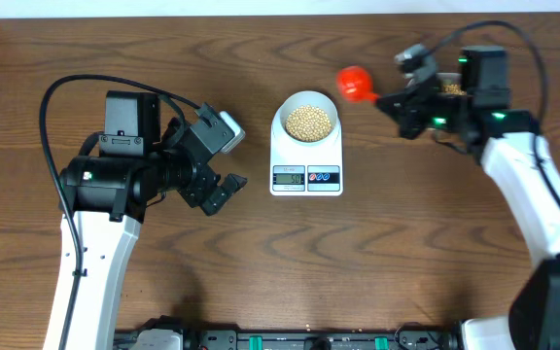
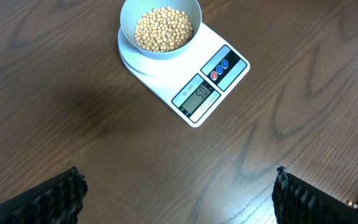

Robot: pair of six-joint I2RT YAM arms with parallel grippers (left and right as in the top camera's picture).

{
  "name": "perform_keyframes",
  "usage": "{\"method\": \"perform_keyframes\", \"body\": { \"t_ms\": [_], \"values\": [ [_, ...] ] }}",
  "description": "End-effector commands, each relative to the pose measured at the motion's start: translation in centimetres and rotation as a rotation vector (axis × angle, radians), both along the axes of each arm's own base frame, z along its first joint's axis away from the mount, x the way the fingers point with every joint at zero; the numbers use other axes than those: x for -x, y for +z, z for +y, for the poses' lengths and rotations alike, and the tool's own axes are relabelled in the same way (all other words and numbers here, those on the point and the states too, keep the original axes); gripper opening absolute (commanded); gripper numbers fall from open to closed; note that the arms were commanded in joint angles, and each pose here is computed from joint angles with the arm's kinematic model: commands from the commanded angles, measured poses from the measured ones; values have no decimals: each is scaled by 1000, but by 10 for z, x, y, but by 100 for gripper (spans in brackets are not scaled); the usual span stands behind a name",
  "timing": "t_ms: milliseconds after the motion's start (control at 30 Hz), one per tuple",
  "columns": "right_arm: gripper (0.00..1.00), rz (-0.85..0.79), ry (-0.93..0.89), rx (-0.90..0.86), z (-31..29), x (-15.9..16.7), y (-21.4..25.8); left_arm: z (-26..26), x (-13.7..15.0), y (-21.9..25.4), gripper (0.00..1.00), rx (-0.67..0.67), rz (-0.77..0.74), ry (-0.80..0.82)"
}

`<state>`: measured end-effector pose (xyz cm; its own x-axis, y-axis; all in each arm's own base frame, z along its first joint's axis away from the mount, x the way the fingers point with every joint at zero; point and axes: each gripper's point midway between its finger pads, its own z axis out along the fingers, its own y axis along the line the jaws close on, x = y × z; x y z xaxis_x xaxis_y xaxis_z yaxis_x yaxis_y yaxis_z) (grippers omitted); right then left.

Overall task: Scoop item into bowl and weigh 50g on scale
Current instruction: 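Move the empty scoop right with the right gripper over the soybean tub, then carry the scoop down and right, lowering it to the table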

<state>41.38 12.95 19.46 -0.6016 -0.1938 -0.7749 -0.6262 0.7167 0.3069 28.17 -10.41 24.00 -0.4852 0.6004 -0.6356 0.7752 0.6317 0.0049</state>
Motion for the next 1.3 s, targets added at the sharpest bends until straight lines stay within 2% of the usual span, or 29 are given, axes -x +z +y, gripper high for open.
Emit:
{"method": "perform_keyframes", "body": {
  "t_ms": [0,133,300,933,1267],
  "values": [
    [1,-74,-125,121,-47,-6,18,-1,0,9,98,12,-25,-11],
    [1,-69,-297,391,-114,-5,6,-1,0,9,98,12,-25,-11],
    [1,-45,-375,654,-153,-2,-9,-1,0,9,98,12,-25,-11],
    [3,-66,-481,763,-179,-7,-1,-1,0,9,98,12,-25,-11],
    [7,-124,-417,746,-146,-15,4,-1,0,9,98,12,-25,-11]
  ]
}}
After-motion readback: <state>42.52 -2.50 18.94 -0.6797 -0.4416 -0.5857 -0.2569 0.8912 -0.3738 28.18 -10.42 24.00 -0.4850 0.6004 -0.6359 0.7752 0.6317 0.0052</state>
